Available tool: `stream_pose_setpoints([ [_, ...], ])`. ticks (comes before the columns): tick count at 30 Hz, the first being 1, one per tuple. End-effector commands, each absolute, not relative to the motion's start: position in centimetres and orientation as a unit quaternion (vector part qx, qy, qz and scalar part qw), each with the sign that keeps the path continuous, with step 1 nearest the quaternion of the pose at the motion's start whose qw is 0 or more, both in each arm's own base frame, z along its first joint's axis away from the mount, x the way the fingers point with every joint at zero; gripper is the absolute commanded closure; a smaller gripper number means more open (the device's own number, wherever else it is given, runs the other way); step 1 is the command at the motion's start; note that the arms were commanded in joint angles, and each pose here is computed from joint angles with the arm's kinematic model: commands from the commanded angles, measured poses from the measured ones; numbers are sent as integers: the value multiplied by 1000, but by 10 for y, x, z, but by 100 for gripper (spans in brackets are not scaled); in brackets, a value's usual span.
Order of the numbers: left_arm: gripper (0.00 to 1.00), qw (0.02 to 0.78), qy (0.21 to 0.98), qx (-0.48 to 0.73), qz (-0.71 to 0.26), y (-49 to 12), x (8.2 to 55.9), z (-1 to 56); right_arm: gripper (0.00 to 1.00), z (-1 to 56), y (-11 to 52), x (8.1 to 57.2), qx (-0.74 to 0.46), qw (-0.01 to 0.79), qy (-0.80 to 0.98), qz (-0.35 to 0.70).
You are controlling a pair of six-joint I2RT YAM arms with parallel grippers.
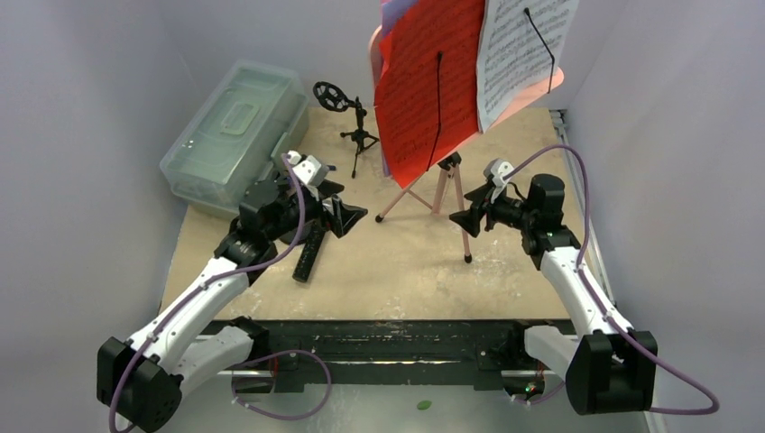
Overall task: Pack up the instrument practice props
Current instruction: Move the music stand to the center of the board, then pick up the sheet music from the music stand.
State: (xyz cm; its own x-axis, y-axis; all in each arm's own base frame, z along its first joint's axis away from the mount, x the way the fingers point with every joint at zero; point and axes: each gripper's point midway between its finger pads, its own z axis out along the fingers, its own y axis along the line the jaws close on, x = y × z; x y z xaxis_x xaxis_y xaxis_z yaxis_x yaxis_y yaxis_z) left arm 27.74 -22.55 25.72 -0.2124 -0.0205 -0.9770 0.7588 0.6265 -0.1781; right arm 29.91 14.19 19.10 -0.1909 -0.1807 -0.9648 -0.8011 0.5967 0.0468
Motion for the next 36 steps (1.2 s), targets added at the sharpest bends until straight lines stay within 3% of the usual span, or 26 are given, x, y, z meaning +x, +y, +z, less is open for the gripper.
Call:
stream_pose_setpoints([
  [1,11,566,694,219,-387,-221,256,277,28,214,140,296,-370,553,692,280],
  [17,14,560,601,123,-556,-200,159,411,22,208,127,307,-359,523,730,255],
  [27,14,545,569,108,-606,-204,152,470,22,209,124,308,-358,526,730,249],
  [36,14,523,584,110,-611,-215,161,471,22,205,121,310,-352,524,735,247],
])
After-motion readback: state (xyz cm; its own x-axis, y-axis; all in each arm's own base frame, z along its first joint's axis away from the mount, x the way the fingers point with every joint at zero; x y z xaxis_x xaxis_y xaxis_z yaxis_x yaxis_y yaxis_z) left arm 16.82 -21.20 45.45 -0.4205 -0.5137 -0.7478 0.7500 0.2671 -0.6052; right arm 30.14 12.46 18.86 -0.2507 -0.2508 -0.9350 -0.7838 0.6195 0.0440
